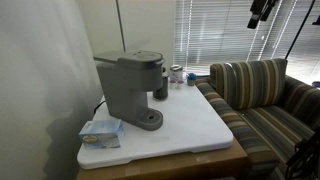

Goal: Open the coffee maker

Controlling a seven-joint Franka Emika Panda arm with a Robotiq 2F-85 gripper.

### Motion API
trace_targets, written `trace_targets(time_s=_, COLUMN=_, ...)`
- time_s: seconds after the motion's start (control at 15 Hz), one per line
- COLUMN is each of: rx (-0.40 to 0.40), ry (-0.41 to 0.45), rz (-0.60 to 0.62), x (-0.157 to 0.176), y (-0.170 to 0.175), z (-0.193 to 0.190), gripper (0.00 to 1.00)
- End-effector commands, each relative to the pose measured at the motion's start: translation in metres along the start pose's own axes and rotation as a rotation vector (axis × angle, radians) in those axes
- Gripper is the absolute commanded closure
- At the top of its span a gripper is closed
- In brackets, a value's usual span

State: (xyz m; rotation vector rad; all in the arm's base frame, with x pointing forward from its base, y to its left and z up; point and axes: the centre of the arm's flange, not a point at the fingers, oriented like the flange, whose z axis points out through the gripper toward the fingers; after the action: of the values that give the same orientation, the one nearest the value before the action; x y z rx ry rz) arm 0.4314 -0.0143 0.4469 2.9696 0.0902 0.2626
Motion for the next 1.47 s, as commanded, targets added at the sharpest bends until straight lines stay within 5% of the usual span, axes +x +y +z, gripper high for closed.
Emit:
trace_targets(time_s=0.0, rx=0.0, ry=0.0, rz=0.0, x=0.0, y=0.0, z=0.0, gripper=0.0)
trace_targets(time_s=1.13, rx=0.0, ry=0.0, rz=0.001, x=0.0, y=0.0, z=0.0, gripper=0.0)
trace_targets(time_s=1.4, rx=-0.007, ry=0.013, rz=-0.009, x=0.026, y=-0.002, z=-0.006, gripper=0.0)
